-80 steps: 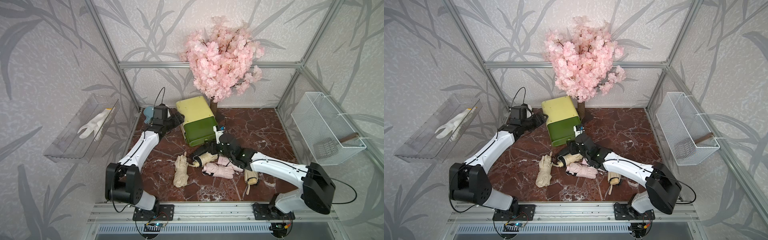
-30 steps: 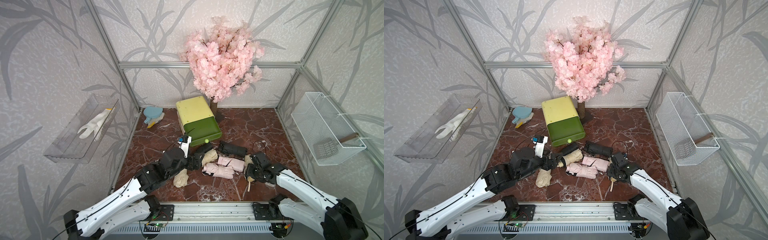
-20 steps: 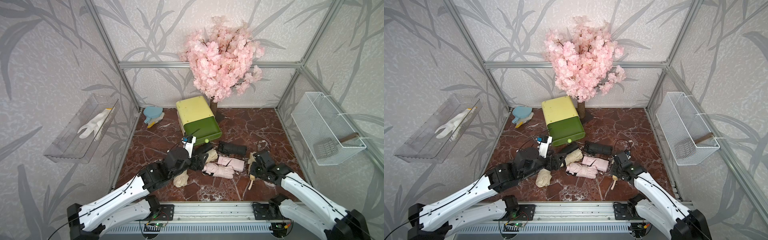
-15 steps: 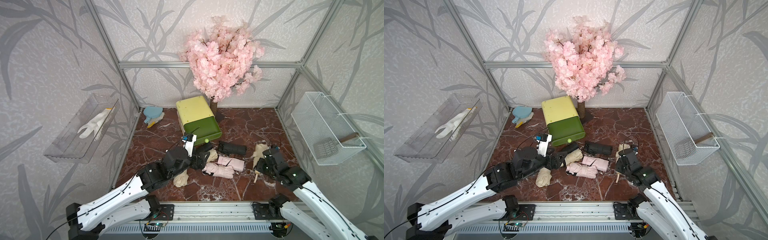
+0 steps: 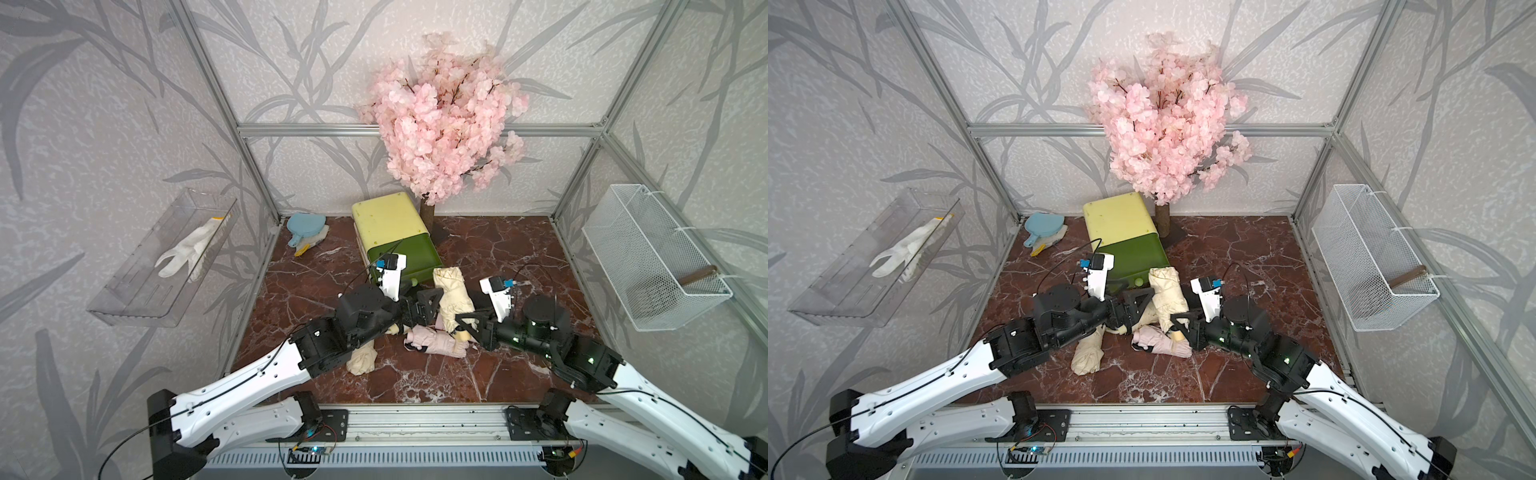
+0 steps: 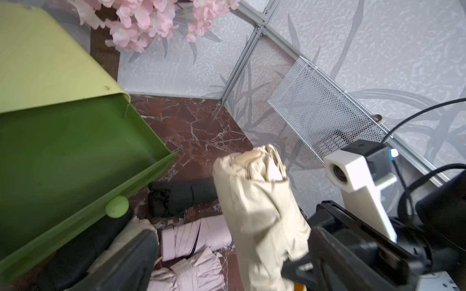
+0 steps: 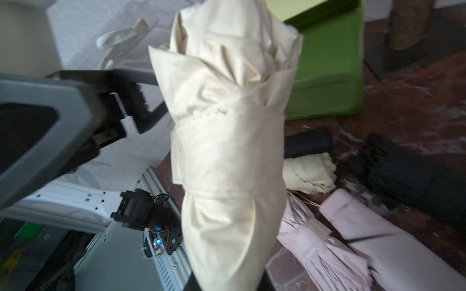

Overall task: Place the umbrella in the drawer by color
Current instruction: Pick up the umbrella from the center of the board.

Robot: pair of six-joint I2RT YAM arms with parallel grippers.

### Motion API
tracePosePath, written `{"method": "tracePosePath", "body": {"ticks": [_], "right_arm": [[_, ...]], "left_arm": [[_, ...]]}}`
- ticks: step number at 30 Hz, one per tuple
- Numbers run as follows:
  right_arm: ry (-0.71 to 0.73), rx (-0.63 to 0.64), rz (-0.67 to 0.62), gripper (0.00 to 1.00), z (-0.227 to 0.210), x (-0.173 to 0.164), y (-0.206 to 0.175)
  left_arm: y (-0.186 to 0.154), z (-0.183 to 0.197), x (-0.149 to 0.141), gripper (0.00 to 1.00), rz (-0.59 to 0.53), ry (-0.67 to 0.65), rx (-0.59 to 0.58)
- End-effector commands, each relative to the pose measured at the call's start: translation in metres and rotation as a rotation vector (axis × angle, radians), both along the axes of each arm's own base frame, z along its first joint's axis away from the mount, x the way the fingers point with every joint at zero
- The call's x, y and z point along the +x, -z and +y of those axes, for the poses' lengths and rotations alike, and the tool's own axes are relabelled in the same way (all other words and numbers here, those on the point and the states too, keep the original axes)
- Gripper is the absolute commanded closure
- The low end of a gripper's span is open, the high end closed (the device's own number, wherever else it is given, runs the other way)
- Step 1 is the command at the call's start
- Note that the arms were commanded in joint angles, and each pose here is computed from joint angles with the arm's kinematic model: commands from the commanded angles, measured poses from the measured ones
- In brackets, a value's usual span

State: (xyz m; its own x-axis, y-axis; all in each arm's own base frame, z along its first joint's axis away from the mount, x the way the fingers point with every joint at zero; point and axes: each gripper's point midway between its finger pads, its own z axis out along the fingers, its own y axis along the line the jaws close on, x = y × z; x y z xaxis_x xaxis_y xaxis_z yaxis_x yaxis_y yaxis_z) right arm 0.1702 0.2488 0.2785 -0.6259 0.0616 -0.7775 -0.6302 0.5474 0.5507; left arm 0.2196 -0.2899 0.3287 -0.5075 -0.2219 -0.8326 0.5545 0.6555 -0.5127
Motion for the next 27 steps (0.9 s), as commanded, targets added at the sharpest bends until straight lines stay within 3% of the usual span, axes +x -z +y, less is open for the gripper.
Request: {"method": "tracePosePath", "body": {"ticks": [1, 3, 6, 13, 15, 17, 20, 21, 24, 27], "right_arm": [[-0.067, 0.222, -0.226, 0.96, 0.022, -0.001, -0.072], [-0.087, 0.265, -0.229, 0.96, 0.028, -0.001, -0.078], [-0.091, 0.305, -0.235, 0.96, 0.031, -0.002, -0.082], [-0.121, 0.271, -0.176, 0.96, 0.047, 0.003, -0.065], [-0.131, 0.265, -0.171, 0.96, 0.05, 0.003, -0.062], [-0.119, 0.263, -0.174, 0.94, 0.048, 0.004, -0.064], [-0.048, 0.222, -0.171, 0.79, 0.039, 0.013, -0.062], [-0.027, 0.201, -0.171, 0.7, 0.036, 0.015, -0.061], [0.059, 0.113, -0.159, 0.34, 0.021, 0.024, -0.054], [0.181, -0.028, -0.137, 0.27, -0.004, 0.035, -0.042]], "left_arm": [[-0.025, -0.007, 0.002, 0.0, -0.041, -0.013, -0.092], [-0.021, -0.009, 0.003, 0.03, -0.041, -0.018, -0.095], [-0.02, -0.008, 0.002, 0.15, -0.048, -0.021, -0.111], [-0.035, -0.024, -0.003, 0.21, -0.08, 0.05, -0.14], [-0.035, -0.032, -0.002, 0.28, -0.068, 0.07, -0.118], [-0.034, -0.033, 0.001, 0.45, -0.065, 0.061, -0.095], [-0.039, -0.024, 0.008, 0.78, -0.087, 0.005, -0.053], [-0.04, -0.019, 0.011, 1.0, -0.088, -0.023, -0.021], [-0.049, -0.003, 0.018, 1.0, -0.128, -0.078, 0.081], [-0.046, 0.021, 0.041, 1.0, -0.114, -0.142, 0.313]]}}
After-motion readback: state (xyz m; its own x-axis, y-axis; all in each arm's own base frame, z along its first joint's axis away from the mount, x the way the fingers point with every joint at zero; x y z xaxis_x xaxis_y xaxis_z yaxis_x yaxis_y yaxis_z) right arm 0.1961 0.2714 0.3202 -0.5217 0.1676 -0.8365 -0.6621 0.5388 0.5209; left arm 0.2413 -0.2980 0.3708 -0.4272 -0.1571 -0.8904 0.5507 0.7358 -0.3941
